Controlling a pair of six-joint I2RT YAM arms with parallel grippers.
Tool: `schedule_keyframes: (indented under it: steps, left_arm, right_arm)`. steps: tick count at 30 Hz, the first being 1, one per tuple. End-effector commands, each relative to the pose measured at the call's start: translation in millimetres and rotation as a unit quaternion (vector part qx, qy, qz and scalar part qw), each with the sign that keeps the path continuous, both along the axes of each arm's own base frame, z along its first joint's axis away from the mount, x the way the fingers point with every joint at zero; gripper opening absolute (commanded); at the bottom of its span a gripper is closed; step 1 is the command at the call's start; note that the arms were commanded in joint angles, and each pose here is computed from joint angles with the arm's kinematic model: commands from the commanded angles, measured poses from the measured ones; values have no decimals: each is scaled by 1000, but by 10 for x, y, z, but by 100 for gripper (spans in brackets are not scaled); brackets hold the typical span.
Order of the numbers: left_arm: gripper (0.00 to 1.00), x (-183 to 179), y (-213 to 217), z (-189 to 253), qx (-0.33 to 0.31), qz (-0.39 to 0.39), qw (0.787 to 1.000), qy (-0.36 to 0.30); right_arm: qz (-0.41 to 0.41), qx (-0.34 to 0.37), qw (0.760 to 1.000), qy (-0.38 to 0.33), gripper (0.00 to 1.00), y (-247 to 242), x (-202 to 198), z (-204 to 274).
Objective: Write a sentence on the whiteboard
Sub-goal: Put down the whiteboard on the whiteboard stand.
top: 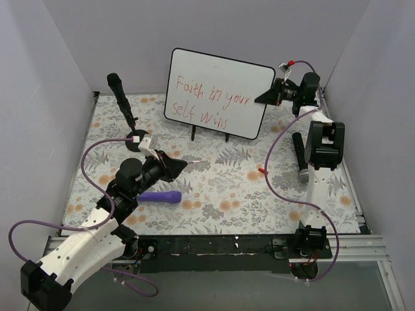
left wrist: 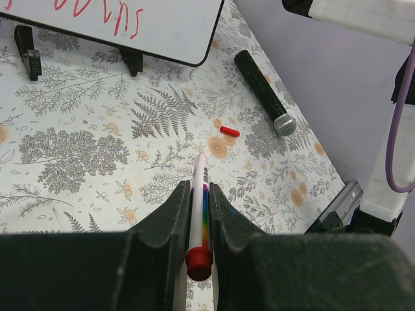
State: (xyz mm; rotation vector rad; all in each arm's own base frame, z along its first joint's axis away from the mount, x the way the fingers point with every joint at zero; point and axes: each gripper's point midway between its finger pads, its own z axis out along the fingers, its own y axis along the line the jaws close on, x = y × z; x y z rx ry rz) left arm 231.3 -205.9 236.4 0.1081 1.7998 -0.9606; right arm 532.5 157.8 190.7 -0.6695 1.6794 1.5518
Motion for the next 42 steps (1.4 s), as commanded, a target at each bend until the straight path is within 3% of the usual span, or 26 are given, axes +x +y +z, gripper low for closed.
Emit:
schedule_keyframes:
  steps: [1,20,42]
  left_arm:
    - [0,44,12,195,-3,6,1000,-20]
    - [0,80,26,180,11,13,1000,-11]
    - [0,77,-11,57,15,5,1000,6]
  right_arm:
    - [25,-5,989,-143,1,21,-97,786]
    - [13,-17,993,-116,1,18,249,198]
    - [81,-13,994,-68,1,6,33,-191]
